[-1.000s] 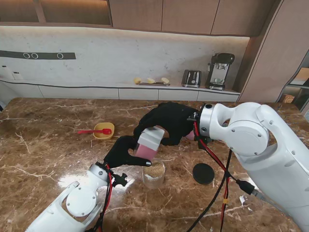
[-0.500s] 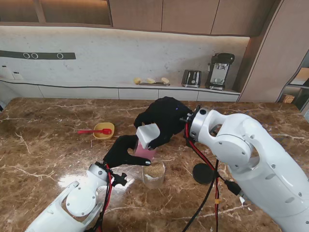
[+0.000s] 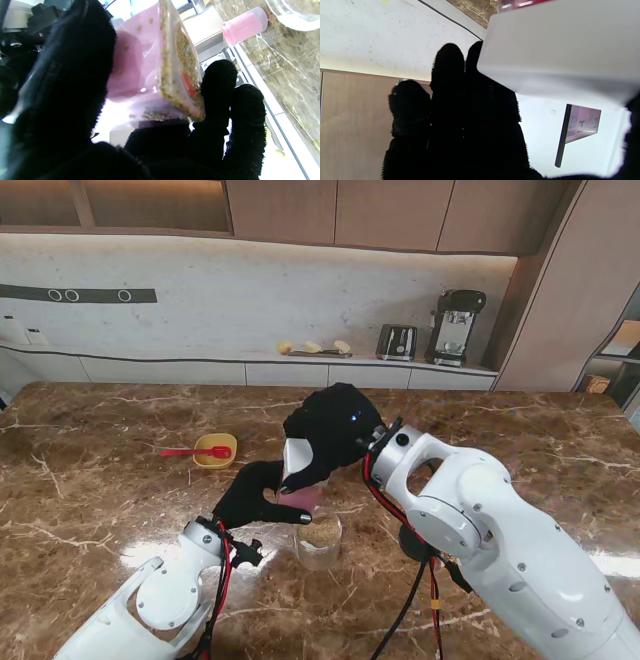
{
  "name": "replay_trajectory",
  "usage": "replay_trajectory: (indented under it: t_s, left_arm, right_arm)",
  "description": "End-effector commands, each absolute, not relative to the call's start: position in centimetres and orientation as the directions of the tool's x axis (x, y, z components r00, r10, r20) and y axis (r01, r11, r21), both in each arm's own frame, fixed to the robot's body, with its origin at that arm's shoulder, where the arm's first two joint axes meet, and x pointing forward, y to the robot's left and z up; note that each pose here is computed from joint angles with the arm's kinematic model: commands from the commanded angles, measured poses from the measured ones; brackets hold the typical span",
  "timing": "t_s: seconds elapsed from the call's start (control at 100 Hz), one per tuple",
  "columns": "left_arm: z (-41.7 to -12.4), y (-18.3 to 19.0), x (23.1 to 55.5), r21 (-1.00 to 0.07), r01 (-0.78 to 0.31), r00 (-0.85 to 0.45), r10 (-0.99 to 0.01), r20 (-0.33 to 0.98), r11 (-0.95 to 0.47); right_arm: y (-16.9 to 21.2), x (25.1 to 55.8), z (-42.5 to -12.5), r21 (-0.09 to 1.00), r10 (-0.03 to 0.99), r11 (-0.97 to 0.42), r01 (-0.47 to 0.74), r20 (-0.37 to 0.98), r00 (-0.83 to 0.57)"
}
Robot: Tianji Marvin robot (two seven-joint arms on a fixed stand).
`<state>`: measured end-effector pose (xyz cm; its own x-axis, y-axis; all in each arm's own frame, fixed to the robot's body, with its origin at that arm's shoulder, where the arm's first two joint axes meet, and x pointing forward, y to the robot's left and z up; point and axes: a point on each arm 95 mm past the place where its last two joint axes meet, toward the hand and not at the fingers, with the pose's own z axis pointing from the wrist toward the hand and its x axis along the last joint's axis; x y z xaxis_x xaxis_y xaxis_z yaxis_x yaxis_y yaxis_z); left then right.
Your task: Measure grain into the airtight container
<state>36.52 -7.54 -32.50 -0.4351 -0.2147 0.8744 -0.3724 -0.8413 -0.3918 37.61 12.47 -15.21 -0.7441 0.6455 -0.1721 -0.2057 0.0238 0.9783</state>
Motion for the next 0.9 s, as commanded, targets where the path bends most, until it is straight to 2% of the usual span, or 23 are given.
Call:
replay_trajectory:
  t_s: [0.0, 0.25, 0.53, 0.89]
  left_arm:
    - [-32.2, -7.9, 36.4, -0.384, -0.373, -0.444, -0.200, 0.873, -0.845]
    - [-32.1, -7.8, 36.4, -0.381, -0.366, -0.447, -0.198, 0.872, -0.849]
    - [-32.1, -7.9, 36.4, -0.378, -0.362, -0.450, -0.195, 0.872, -0.852]
    - [-31.9, -7.9, 36.3, -0.376, -0.344, -0.459, -0.196, 0.867, -0.860]
  right_arm:
    - [12.7, 37.5, -16.1, 0.988, 0.651, 0.036, -0.149, -0.136, -0.747]
    - [12.8, 37.6, -16.7, 0.993, 0.644, 0.065, -0.100, -0.118, -0.756]
    - [13.1, 37.6, -17.1, 0.991, 0.636, 0.050, -0.121, -0.125, -0.761]
    - [13.8, 37.4, -17.5, 0.988, 0.705, 0.008, -0.156, -0.116, -0.700]
